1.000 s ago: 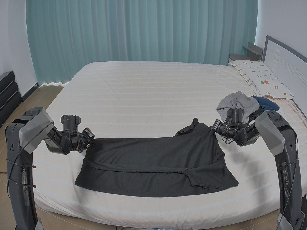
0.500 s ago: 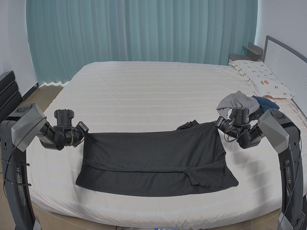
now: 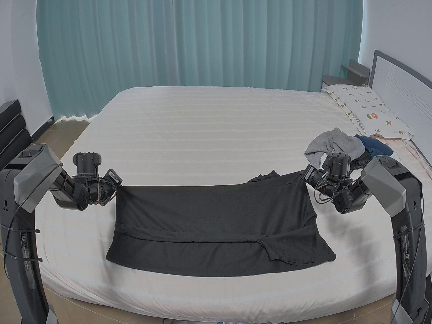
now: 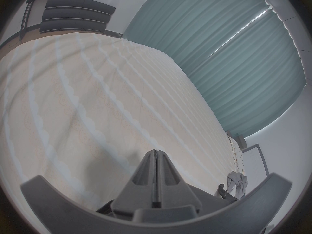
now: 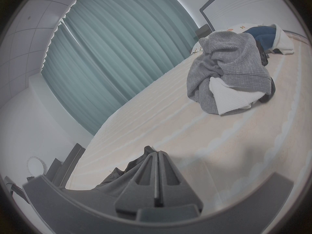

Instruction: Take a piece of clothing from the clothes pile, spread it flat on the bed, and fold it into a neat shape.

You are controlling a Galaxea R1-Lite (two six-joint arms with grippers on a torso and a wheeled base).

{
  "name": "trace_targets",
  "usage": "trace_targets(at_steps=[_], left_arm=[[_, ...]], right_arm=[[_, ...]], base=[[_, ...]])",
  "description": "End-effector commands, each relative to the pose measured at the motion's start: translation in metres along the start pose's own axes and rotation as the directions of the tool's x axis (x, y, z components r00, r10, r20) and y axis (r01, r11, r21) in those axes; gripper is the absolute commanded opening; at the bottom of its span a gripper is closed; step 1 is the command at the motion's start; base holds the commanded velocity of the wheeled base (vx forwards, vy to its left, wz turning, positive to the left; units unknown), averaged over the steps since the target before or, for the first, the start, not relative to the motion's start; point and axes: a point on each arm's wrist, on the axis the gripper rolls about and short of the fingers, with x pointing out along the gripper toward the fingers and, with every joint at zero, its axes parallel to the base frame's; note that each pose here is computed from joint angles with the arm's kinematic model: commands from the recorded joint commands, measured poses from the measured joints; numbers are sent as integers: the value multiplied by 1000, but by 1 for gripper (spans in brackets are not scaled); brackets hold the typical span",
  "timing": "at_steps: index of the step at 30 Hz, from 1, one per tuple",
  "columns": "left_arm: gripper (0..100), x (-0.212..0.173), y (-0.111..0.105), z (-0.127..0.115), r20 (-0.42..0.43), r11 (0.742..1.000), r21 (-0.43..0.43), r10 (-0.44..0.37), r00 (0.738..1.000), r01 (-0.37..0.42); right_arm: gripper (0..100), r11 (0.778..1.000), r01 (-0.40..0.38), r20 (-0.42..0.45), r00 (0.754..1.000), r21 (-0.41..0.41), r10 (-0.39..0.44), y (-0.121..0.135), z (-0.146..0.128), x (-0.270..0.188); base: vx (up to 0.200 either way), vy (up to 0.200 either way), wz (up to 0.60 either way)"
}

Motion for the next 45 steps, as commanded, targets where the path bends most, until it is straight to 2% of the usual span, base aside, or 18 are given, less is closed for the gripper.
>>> trace_targets(at_steps=[1,7,13,23,29,37,45], left_arm=[[0,-3,-2,4,9,1000,-4,-7,1000,7],[0,-6,-3,7,17,1000,-19,-12,1000,13],[0,-7,-3,5,12,1000,-16,-9,1000,9],[0,-6,-1,5,10,1000,-13,-5,1000,5],[0,-10,-5,8,10,1000,-10,-15,1000,15],[0,-10,-3,4,-3,1000,27,-8,1000,8],[0,-17,17,-12,-48,986,154,64,997,-56]], right_arm=[[0,1000,-9,17,1000,4,9,2,0,-1],[0,1000,-27,68,997,7,26,9,2,-2],[0,1000,-12,43,999,9,12,4,-8,-2],[0,1000,0,29,1000,7,0,1,-8,-6],[0,1000,-24,-3,1000,13,24,1,8,-26],[0,999,-49,-62,997,16,50,0,8,-42],[0,997,-72,-163,984,-24,68,-6,-3,-63]], base=[[0,0,0],[0,0,0],[0,0,0],[0,0,0],[0,0,0],[0,0,0],[0,0,0]])
